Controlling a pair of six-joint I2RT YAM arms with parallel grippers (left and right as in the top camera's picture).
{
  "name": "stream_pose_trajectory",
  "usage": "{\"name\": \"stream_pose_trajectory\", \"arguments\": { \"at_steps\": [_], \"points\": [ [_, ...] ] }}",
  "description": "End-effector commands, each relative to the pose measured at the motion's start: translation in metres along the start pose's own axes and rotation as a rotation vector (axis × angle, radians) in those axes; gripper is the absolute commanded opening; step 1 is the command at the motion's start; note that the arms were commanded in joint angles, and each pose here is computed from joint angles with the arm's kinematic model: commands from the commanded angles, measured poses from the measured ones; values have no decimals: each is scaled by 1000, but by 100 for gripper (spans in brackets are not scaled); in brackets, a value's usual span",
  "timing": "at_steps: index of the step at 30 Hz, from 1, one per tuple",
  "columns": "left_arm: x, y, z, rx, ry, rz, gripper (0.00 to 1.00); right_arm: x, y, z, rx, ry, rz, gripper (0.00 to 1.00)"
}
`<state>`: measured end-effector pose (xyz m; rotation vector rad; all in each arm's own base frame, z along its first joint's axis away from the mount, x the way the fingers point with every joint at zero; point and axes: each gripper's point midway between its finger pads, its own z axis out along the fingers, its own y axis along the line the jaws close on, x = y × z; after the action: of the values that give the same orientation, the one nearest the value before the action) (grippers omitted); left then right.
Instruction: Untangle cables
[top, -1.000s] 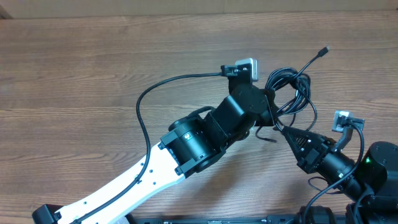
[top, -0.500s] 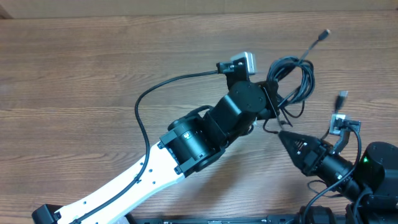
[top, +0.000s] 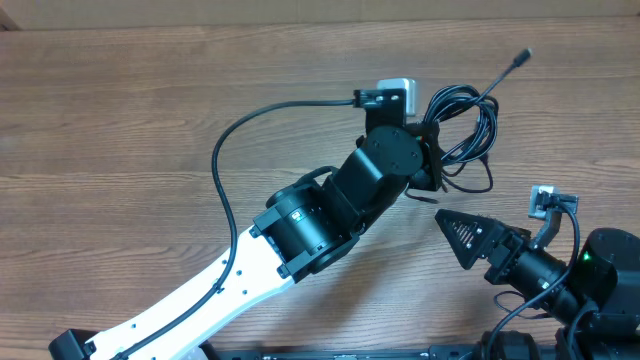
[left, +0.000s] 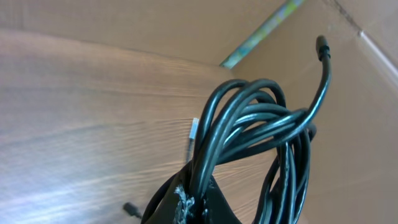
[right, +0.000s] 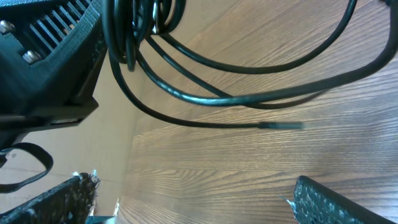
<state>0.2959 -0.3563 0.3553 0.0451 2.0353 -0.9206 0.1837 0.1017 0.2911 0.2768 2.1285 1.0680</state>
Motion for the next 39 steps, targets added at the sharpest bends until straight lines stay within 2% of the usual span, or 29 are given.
{"name": "stream_pose_trajectory", "arguments": {
  "at_steps": [1,6,11,17,22,30,39],
  "points": [
    [-22,-7,-18,11,-51,253,4,-7,-4,-2,38,-40,-11,100],
    [-12,2,-18,-22,-4,425,4,-21,-22,-5,146,-122,24,100],
    [-4,13,-18,-46,42,455,4,-31,-35,-9,220,-187,46,100],
    [10,-2,-22,196,178,498,4,-44,-41,-14,255,-264,110,100],
    [14,17,-32,328,321,414,4,-49,-34,-13,236,-268,4,100],
    [20,7,-45,473,385,393,4,-39,-8,-7,117,-181,-261,100],
    [20,8,-45,469,391,390,4,-40,-9,-7,122,-183,-276,100]
  ]
}}
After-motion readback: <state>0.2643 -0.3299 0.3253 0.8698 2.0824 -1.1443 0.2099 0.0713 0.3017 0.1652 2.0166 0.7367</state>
